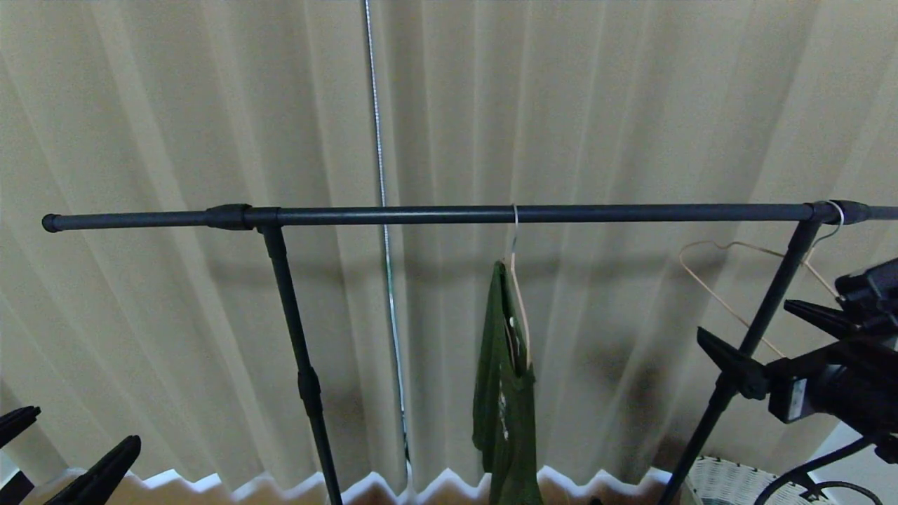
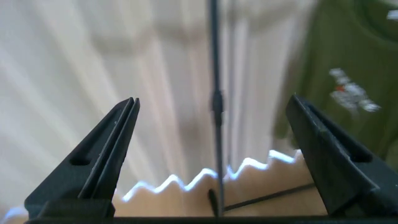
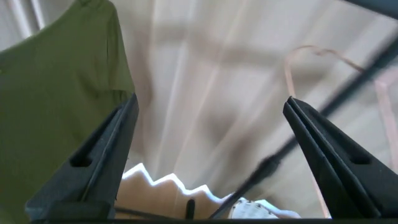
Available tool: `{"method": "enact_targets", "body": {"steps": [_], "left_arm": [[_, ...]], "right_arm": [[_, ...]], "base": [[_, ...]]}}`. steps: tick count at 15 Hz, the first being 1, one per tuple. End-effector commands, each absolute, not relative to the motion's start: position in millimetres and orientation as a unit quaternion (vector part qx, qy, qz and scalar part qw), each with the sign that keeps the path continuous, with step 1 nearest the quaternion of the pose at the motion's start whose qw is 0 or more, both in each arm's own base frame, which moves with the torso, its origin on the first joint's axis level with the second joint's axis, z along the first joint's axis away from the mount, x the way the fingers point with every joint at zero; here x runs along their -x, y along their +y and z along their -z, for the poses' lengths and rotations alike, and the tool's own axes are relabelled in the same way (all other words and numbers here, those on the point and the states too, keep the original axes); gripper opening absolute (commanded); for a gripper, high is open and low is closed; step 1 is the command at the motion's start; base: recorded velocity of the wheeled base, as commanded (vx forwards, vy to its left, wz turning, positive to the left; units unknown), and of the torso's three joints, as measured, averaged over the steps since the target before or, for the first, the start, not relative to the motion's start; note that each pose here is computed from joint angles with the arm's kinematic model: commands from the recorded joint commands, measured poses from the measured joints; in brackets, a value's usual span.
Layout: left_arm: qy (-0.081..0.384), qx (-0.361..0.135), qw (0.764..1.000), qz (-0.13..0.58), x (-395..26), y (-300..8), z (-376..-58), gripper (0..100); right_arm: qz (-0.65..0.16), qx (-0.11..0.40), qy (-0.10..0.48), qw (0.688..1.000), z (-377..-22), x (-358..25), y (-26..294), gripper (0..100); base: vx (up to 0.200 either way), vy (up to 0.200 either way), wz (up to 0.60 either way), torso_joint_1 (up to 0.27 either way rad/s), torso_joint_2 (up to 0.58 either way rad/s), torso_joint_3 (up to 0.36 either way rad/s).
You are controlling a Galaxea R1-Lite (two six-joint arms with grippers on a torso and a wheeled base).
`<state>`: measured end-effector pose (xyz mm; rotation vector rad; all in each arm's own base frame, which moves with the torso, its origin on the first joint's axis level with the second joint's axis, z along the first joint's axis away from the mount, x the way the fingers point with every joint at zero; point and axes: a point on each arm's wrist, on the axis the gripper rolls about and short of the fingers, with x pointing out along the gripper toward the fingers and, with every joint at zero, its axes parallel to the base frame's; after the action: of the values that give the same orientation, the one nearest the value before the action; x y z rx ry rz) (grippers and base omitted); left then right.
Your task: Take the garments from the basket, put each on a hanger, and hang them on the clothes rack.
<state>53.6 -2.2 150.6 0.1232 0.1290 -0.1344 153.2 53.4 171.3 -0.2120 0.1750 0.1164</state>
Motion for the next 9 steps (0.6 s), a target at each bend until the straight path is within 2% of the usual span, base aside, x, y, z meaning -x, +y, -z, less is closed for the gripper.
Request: {"method": "enact_targets", "body": {"steps": [1,5,9], "left_arm": [[0.074,-0.058,0.995,0.023,-56.2,2.9,-150.5,100],[0.110,-0.064,0.992,0.018,-69.6,5.8,-147.9,100],[0.110,-0.074,0.991,0.027,-72.5,5.3,-149.5,100]], "right_arm": [[-0.051,0.094,0.053,0.993,-178.4,-133.0,44.0,100],[-0.055,0.096,0.068,0.992,-164.0,-121.0,39.6,100],[-0.058,0.112,0.084,0.988,-155.6,-117.6,38.5,100]], "base": [[0.000,0.000,0.00,0.000,0.00,0.000],[0.000,0.000,0.00,0.000,0.00,0.000],[0.000,0.000,0.00,0.000,0.00,0.000]]}}
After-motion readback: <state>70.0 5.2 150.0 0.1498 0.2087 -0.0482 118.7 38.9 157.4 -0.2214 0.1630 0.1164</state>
